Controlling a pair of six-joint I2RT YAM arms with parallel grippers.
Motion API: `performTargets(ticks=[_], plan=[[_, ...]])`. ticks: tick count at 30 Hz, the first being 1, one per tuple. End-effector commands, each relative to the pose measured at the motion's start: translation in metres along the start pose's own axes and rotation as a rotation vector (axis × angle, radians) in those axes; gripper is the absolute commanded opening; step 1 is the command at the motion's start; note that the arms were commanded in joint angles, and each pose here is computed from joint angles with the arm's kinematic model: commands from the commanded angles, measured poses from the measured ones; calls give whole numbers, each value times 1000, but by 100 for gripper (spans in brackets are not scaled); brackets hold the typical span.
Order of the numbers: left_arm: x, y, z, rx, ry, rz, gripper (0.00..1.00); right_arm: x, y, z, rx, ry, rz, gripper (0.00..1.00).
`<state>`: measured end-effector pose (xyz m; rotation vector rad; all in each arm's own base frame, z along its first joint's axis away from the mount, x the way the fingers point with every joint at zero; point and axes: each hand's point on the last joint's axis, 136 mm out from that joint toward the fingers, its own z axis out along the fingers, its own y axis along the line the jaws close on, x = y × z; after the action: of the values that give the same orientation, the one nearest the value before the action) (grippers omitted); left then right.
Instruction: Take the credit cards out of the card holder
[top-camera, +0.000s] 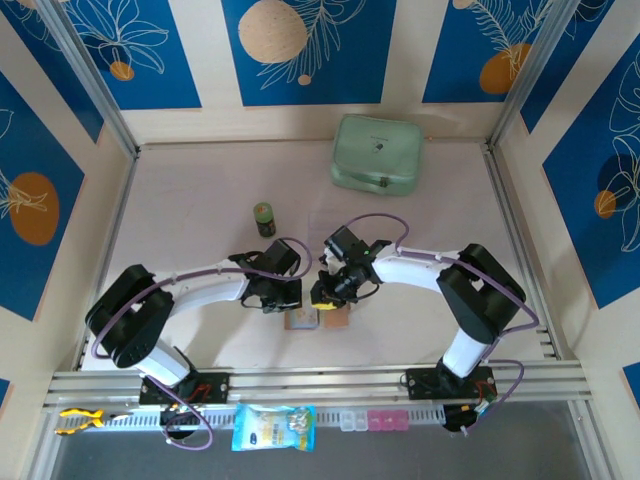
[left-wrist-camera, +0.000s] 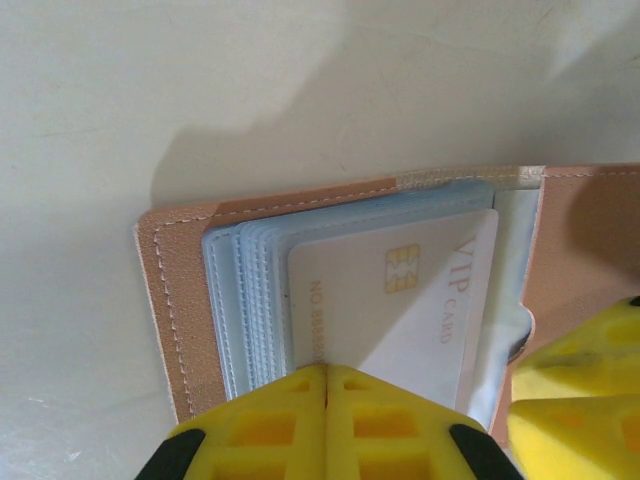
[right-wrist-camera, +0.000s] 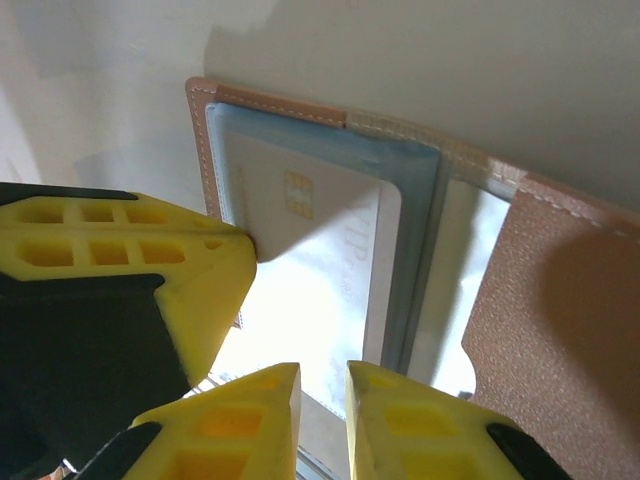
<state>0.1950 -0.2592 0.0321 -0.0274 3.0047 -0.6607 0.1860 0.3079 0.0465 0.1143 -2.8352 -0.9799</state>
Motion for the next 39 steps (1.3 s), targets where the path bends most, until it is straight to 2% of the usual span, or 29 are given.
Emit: performTargets(ticks=[1,10,18,28,39], plan=[[8,17,3,-77,17,2,5,4,-3,6,-22,32,18,19],[8,16,2,-77,18,2,5,2,-10,14,-6,34,34,18],[6,13,-4,-71,7,7,5,3,-20,16,28,38,44,23],[4,9,-10,-66,-4,14,6,3,-21,7,65,12,31,24],[0,3,-24,-51,-36,20,10,3,-8,-4,13,-39,-9,26]])
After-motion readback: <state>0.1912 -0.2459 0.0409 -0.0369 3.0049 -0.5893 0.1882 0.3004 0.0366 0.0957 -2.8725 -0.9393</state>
